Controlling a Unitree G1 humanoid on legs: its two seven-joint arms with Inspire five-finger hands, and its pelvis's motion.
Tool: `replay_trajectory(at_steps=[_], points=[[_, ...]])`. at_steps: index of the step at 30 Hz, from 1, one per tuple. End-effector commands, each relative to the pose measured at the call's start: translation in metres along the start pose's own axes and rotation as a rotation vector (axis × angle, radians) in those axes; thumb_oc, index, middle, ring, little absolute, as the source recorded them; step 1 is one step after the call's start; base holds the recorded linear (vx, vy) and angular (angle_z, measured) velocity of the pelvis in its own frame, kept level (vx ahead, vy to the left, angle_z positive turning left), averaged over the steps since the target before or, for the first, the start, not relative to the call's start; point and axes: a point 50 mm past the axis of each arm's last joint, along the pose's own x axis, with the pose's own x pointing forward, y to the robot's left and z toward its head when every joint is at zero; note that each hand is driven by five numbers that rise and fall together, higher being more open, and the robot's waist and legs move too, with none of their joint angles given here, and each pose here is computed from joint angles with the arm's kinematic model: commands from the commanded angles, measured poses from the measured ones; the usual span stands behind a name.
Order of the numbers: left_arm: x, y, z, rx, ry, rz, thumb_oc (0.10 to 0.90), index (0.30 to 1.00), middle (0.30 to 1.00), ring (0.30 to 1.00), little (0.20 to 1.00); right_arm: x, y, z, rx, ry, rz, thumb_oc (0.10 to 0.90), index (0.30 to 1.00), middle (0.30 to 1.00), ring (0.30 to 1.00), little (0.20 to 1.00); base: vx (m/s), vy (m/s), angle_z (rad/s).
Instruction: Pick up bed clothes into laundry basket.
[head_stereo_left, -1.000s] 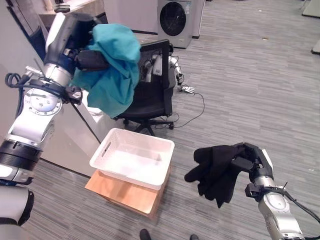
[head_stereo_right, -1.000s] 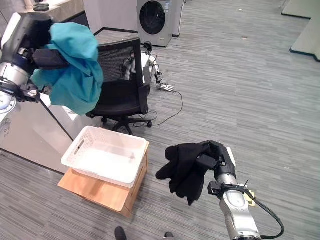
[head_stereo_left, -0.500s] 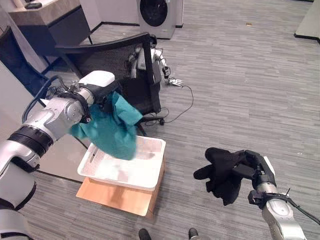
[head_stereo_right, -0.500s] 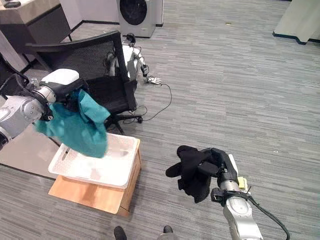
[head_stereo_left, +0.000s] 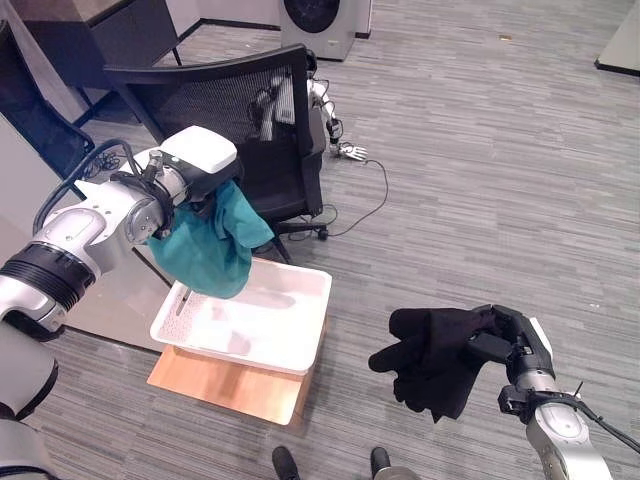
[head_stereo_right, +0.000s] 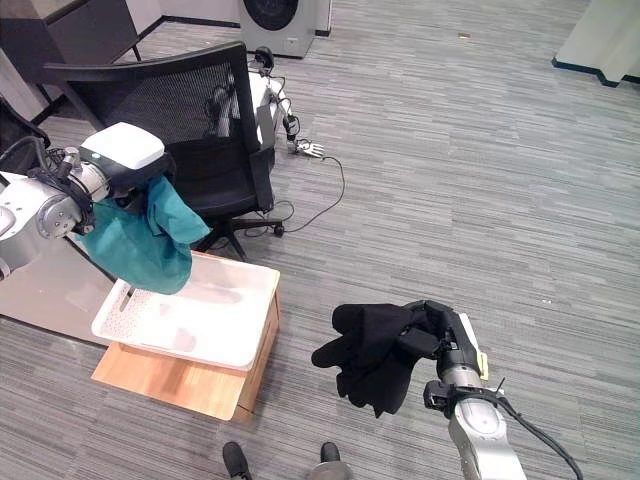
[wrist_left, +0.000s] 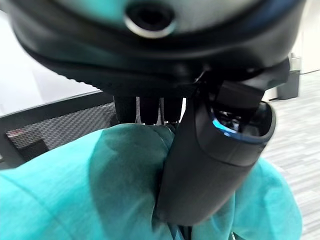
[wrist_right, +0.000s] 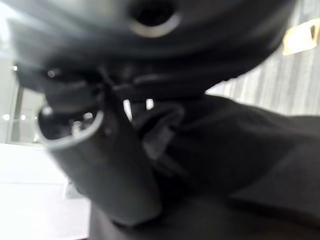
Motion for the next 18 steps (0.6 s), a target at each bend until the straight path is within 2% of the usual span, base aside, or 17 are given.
replay_trajectory(at_steps=[1,12,18], points=[[-0.008,0.090,-0.030,0.009,0.124,0.348,0.400,0.300,0.300,0.300,0.300,0.008,-0.018,0.081,-0.054,-0.385,-0.046,0.400,0.300,0.300,0.300,0.300,0.00,0.000,0.00],[0.005,0.041,-0.016,-0.148,0.103,0.265,0.400,0.300,0.300,0.300,0.300,0.010,-0.015,0.085,-0.069,-0.393,-0.041,0.400,0.300,0.300,0.300,0.300,-0.01,0.002,-0.02],[0.006,0.024,-0.013,-0.208,0.104,0.230,0.400,0.300,0.300,0.300,0.300,0.012,-0.011,0.087,-0.067,-0.395,-0.032,0.400,0.300,0.300,0.300,0.300,-0.01,-0.004,-0.03]])
